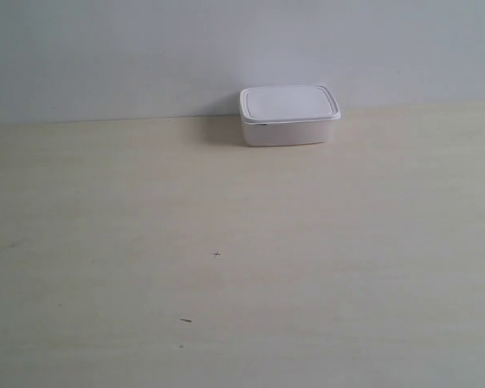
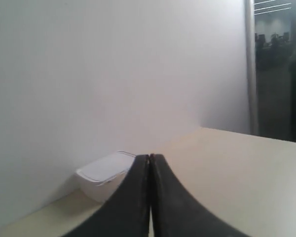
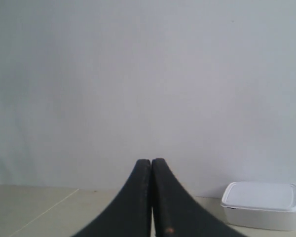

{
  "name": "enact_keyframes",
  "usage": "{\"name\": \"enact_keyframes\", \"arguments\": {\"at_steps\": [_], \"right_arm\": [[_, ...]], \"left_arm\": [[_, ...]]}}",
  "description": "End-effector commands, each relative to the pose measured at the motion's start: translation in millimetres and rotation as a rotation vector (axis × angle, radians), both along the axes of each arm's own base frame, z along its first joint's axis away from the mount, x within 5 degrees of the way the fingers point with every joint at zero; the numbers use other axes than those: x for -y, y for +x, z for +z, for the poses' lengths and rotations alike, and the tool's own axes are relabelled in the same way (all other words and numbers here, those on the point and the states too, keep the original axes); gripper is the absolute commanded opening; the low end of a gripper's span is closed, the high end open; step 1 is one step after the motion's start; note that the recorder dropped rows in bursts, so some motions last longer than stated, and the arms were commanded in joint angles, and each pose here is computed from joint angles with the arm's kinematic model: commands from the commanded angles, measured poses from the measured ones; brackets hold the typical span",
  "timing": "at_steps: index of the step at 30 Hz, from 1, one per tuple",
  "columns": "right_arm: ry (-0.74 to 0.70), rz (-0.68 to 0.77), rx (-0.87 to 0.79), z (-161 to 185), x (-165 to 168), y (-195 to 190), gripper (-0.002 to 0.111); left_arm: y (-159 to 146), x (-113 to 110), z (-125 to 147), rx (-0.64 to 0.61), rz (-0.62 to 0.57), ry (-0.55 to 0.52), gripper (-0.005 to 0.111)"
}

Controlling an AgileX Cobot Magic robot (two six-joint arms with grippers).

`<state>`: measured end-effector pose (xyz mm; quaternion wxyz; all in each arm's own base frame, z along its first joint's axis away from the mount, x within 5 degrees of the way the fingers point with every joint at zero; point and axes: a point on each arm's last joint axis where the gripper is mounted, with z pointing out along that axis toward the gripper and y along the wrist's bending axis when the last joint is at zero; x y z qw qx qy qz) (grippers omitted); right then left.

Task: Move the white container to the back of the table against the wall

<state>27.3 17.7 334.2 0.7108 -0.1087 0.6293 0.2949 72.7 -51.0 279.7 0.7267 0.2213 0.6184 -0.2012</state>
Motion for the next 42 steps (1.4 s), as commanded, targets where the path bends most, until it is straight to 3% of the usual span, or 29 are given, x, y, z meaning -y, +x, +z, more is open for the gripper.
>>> {"name": "enact_keyframes", "arguments": {"at_steps": [1,3,6,10,20,32,36,42], "right_arm": [[-0.028,-0.142,-0.027,-13.3,3.9,2.6,0.0],[-0.028,-0.223,-0.032,-21.5,6.7,2.7,0.0],[-0.025,-0.334,-0.029,-37.6,11.0,-0.1,0.0],[-0.031,-0.417,-0.049,-47.3,12.7,4.7,0.0],[-0.076,-0.458,-0.131,-76.3,13.1,15.0,0.0],[-0.152,-0.473,-0.141,-117.1,12.7,26.7,0.0],[-0.165,-0.47,-0.176,-129.5,12.5,28.5,0.0],[-0.169,-0.47,-0.188,-133.0,12.5,28.9,0.0]], "left_arm": [[2.7,-18.1,-0.1,0.085,0.209,0.088,0.0],[2.8,-26.7,1.3,0.132,0.319,0.154,0.0],[-6.4,-29.0,2.4,0.243,0.344,0.32,0.0],[-10.7,-30.3,-2.5,0.233,0.341,0.325,0.0],[-4.8,-39.1,-66.7,0.064,0.458,0.428,0.0],[-4.8,-39.0,-67.9,0.063,0.457,0.434,0.0],[-4.8,-38.6,-67.8,0.087,0.455,0.483,0.0],[-4.9,-38.5,-67.7,0.092,0.455,0.495,0.0]]}}
